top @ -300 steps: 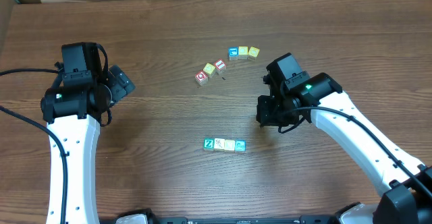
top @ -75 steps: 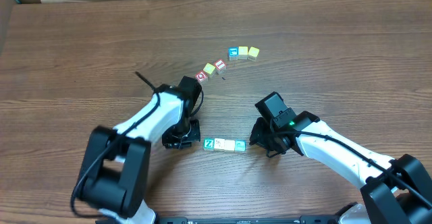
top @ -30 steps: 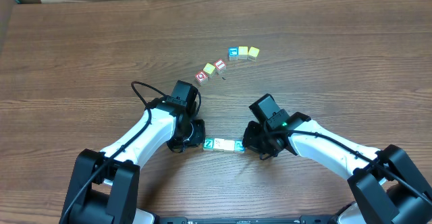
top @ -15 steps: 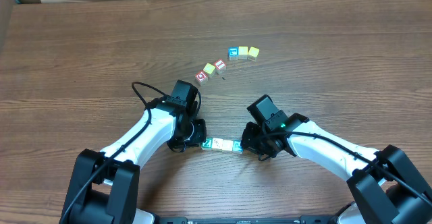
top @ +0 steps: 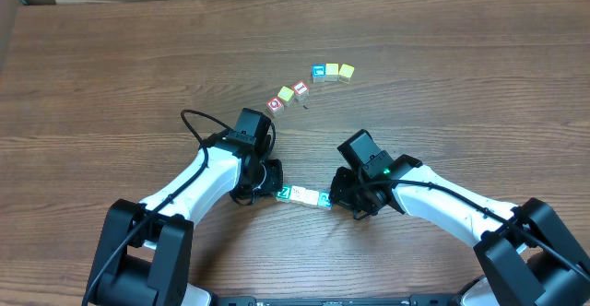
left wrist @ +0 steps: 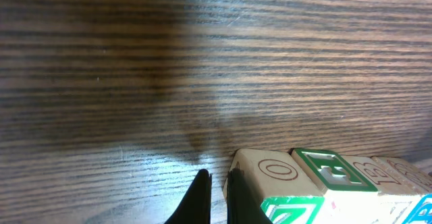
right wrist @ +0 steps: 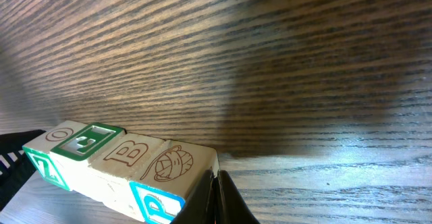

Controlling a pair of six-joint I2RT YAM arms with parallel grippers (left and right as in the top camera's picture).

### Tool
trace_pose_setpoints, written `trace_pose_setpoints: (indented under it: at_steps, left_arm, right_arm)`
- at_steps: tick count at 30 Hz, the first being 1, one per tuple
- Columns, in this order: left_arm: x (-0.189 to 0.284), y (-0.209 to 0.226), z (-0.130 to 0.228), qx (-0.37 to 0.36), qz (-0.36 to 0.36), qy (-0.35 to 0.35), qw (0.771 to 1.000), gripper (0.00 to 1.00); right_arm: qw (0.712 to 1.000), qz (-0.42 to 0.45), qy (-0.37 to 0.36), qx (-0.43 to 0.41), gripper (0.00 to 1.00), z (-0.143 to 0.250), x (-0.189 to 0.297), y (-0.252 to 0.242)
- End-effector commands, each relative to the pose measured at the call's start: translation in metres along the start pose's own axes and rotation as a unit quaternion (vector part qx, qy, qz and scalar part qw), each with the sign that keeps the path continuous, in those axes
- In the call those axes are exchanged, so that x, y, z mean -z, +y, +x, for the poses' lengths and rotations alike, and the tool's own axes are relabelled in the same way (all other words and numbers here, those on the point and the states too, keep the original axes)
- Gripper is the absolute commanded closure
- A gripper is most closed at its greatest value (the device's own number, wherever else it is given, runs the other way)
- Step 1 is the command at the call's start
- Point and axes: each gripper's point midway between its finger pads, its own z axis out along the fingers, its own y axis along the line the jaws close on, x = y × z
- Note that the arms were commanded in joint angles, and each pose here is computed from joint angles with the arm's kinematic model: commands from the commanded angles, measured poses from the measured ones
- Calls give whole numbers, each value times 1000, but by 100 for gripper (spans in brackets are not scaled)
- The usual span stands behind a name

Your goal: Flip 4 blocks

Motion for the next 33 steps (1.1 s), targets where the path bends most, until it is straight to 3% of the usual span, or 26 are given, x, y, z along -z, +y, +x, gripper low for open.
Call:
trace_pose_setpoints:
  at_steps: [1,12,33]
  left_arm:
    - [-4,-5,2,-24,17,7,1000,96]
    - [-3,-9,-8,-64,23,-15,998,96]
    - [5,-20,-33,-73,39,-57,995,96]
  right_arm:
    - [1000,-7,10,-5,96,4,-1,3]
    - [999,-14,22,-30,95,8,-1,5]
    - [984,-19,48,-168,89,18,-1,10]
